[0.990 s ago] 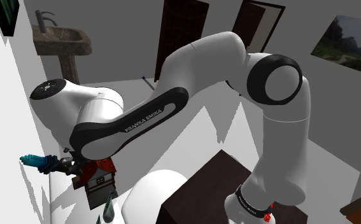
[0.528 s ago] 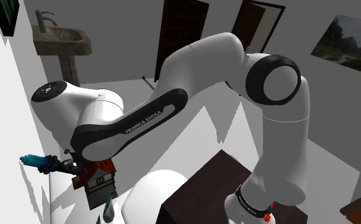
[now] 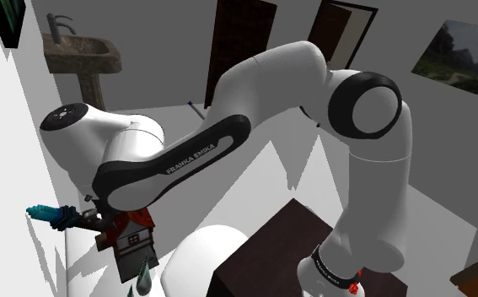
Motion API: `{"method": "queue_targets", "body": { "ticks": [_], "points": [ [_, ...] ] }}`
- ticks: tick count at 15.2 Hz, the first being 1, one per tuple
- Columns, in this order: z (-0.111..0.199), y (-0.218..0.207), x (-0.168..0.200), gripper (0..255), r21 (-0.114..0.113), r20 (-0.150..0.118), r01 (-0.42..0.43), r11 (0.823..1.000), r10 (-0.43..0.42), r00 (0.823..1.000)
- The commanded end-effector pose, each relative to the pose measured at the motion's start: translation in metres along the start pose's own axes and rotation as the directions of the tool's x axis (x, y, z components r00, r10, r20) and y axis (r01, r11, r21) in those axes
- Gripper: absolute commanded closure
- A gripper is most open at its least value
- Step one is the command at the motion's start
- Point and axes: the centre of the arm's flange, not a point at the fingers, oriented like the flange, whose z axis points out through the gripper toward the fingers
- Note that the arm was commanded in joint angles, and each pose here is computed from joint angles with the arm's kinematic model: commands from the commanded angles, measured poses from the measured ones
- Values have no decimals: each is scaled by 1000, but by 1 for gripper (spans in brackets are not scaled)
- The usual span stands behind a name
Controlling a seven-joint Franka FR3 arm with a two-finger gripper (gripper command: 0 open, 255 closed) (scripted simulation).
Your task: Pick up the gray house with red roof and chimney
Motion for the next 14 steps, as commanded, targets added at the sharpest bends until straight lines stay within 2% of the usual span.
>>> {"method": "queue_targets", "body": {
  "ticks": [1,12,14],
  "points": [
    [-12,2,1,255,1,-1,0,1000,0,1000],
    [-69,14,3,255,1,-1,0,1000,0,1000],
    [-70,14,3,255,1,-1,0,1000,0,1000]
  ]
}}
